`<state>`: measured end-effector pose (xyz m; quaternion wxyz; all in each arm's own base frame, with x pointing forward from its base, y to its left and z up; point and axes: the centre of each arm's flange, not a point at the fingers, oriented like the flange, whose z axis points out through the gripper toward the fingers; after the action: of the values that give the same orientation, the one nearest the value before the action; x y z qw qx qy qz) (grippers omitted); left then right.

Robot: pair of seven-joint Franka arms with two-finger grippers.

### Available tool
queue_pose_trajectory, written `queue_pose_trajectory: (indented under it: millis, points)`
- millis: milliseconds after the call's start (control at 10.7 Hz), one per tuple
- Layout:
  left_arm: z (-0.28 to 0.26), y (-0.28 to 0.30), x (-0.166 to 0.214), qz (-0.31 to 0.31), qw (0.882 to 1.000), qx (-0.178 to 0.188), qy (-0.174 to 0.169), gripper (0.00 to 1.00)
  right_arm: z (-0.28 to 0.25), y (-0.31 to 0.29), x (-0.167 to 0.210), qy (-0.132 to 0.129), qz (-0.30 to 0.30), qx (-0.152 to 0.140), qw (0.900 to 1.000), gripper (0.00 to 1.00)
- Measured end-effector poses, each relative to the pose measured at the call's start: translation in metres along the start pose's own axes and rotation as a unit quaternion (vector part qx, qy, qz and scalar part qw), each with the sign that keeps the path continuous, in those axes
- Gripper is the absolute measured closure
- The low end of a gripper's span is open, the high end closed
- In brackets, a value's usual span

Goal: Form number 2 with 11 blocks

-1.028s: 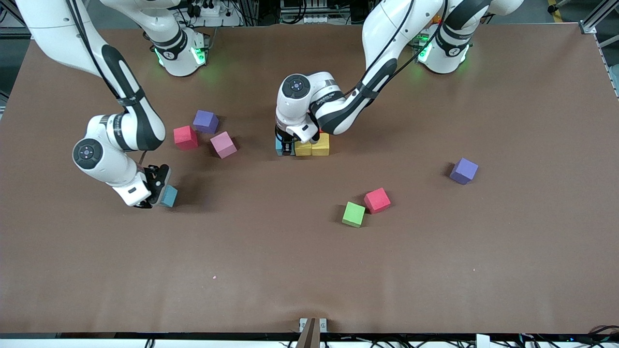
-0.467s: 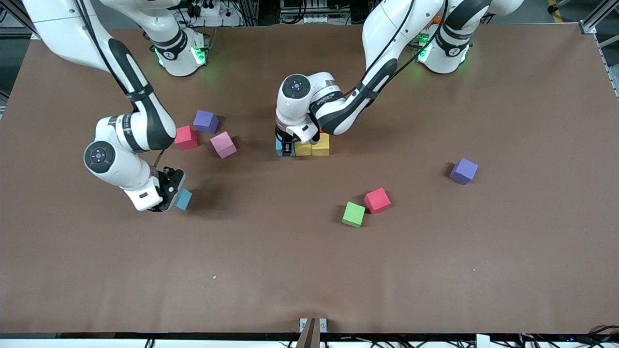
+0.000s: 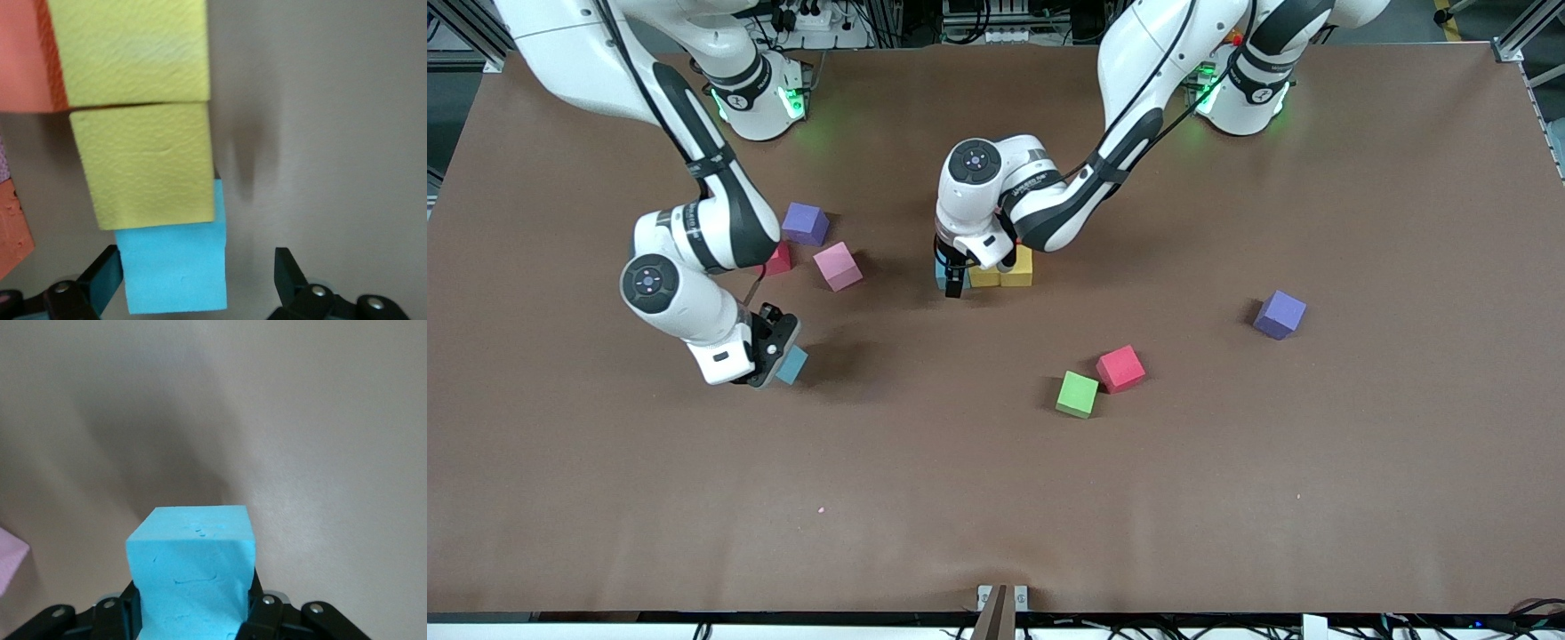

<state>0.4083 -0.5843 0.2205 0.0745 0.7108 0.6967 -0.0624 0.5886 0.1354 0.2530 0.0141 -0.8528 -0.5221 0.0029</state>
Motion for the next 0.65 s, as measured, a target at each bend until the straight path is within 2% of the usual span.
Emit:
queue_pose_trajectory:
  millis: [280, 654]
  points:
    - [-0.048, 0.028, 0.008, 0.015, 1.0, -0.019, -0.003, 0.0, -0.007, -0.038, 0.045, 0.016, 0.065, 0.024, 0.997, 0.42]
    - [-0.09, 0.068, 0.044, 0.107, 0.994, -0.009, 0.019, 0.0, -0.012, -0.08, 0.087, 0.018, 0.153, 0.029, 0.988, 0.42]
